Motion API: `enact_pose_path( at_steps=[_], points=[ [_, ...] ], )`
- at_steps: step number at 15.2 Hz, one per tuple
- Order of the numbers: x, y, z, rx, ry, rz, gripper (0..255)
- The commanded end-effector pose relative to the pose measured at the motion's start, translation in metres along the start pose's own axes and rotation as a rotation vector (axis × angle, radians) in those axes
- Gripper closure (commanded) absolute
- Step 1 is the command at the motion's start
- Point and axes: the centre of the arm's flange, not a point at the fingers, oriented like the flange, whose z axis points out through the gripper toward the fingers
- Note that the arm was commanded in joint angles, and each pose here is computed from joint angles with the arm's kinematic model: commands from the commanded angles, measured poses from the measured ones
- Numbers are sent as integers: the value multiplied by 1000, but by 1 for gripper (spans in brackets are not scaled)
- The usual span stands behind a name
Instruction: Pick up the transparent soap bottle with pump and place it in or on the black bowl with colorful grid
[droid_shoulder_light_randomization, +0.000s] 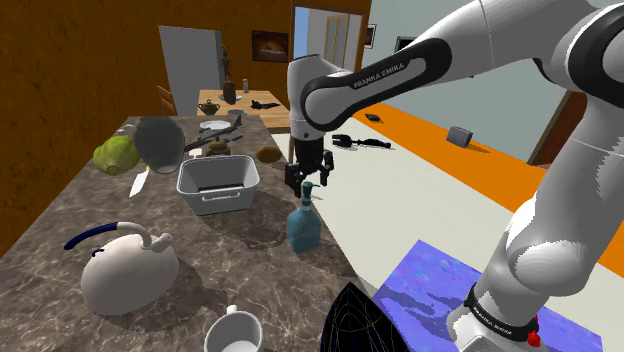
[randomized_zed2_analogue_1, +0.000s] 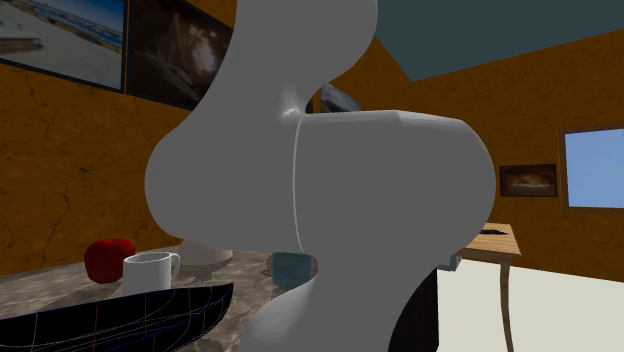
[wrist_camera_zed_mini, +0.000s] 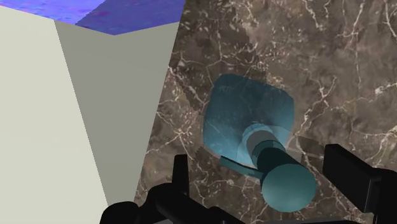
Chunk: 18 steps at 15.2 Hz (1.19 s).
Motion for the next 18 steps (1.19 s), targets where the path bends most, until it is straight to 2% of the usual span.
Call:
enact_pose_path(
  at_steps=[1,6,7,16,18],
  points=[
    [0,0,2,0,0,0,0],
    [0,0,2,0,0,0,0],
    [0,0,2,0,0,0,255],
    [0,0,2,0,0,0,255],
    [-1,1,-8,0,0,0,255]
  ],
)
